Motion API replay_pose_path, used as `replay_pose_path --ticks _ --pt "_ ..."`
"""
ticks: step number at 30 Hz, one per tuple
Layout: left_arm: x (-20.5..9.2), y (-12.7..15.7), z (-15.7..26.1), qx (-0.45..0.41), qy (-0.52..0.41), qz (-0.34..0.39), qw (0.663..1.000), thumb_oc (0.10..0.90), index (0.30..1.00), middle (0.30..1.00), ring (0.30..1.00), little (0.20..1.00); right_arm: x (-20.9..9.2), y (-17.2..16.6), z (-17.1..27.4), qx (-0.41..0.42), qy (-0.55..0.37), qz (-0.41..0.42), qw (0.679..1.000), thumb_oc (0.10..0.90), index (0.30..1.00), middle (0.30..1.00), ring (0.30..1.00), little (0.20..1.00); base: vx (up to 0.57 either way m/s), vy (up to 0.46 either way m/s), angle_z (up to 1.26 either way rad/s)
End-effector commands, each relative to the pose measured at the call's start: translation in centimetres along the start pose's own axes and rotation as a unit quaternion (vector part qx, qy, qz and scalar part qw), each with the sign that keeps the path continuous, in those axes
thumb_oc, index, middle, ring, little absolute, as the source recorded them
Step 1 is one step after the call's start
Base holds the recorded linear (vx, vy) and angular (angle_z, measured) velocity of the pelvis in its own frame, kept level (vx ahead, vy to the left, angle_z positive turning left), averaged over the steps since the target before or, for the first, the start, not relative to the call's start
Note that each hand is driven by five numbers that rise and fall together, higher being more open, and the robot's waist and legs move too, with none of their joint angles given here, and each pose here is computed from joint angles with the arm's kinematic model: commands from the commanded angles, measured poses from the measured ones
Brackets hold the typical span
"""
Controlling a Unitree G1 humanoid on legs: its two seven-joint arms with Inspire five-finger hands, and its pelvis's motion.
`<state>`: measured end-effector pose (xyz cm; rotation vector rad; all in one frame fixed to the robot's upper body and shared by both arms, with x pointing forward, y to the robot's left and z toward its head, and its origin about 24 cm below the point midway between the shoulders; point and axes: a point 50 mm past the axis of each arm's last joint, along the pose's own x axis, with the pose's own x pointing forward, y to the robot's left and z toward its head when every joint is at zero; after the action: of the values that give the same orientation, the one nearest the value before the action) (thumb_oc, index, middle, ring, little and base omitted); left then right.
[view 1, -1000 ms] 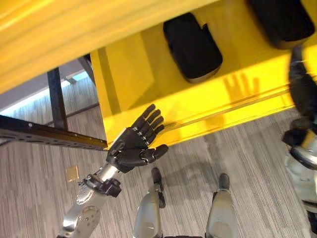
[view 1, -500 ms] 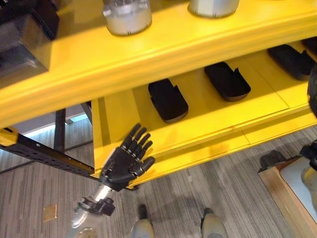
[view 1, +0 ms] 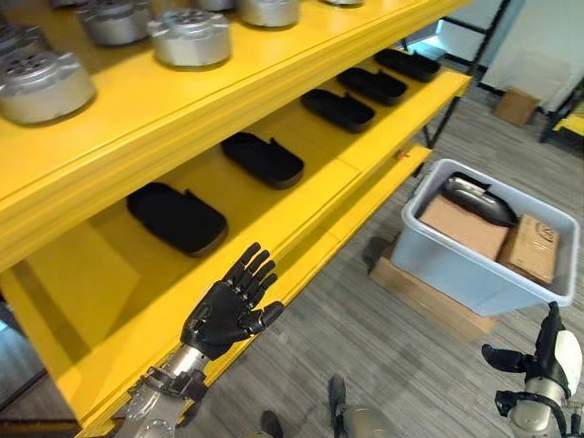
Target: Move parts from the plastic box to the shelf.
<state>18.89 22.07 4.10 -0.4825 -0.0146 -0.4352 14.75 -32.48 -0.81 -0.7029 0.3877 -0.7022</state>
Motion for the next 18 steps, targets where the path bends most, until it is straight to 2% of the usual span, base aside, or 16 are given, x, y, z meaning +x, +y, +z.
replay_pose_path --ticks 1,5,9,16,18 --pt "2.0 -1.7 4.2 0.049 -0.096 -0.061 0.992 0.900 1.000 1.000 1.000 1.000 2.8 -2.5 5.9 0.020 -0.130 -0.059 0.990 0.900 1.000 1.000 1.000 1.000 0.00 -0.338 -0.34" --pt "1.6 -1.7 5.8 0.063 -0.139 -0.037 0.988 0.900 1.000 1.000 1.000 1.000 3.3 -2.4 9.3 -0.011 -0.209 -0.013 0.978 0.900 1.000 1.000 1.000 1.000 0.06 -0.376 -0.95" --pt "1.6 -1.9 6.4 0.048 -0.171 -0.047 0.983 0.900 1.000 1.000 1.000 1.000 2.7 -2.4 10.5 -0.012 -0.243 0.005 0.970 0.900 1.000 1.000 1.000 1.000 0.05 -0.362 -0.62" --pt "3.1 -2.0 6.2 0.014 -0.199 -0.006 0.980 0.900 1.000 1.000 1.000 1.000 0.5 -1.3 16.1 -0.014 -0.397 0.107 0.912 0.900 1.000 1.000 1.000 1.000 0.16 -0.448 -0.28" --pt "3.5 -2.0 6.1 0.017 -0.201 -0.010 0.979 0.900 1.000 1.000 1.000 1.000 0.3 -1.2 17.4 -0.019 -0.424 0.104 0.900 0.900 1.000 1.000 1.000 1.000 0.15 -0.410 -0.17"
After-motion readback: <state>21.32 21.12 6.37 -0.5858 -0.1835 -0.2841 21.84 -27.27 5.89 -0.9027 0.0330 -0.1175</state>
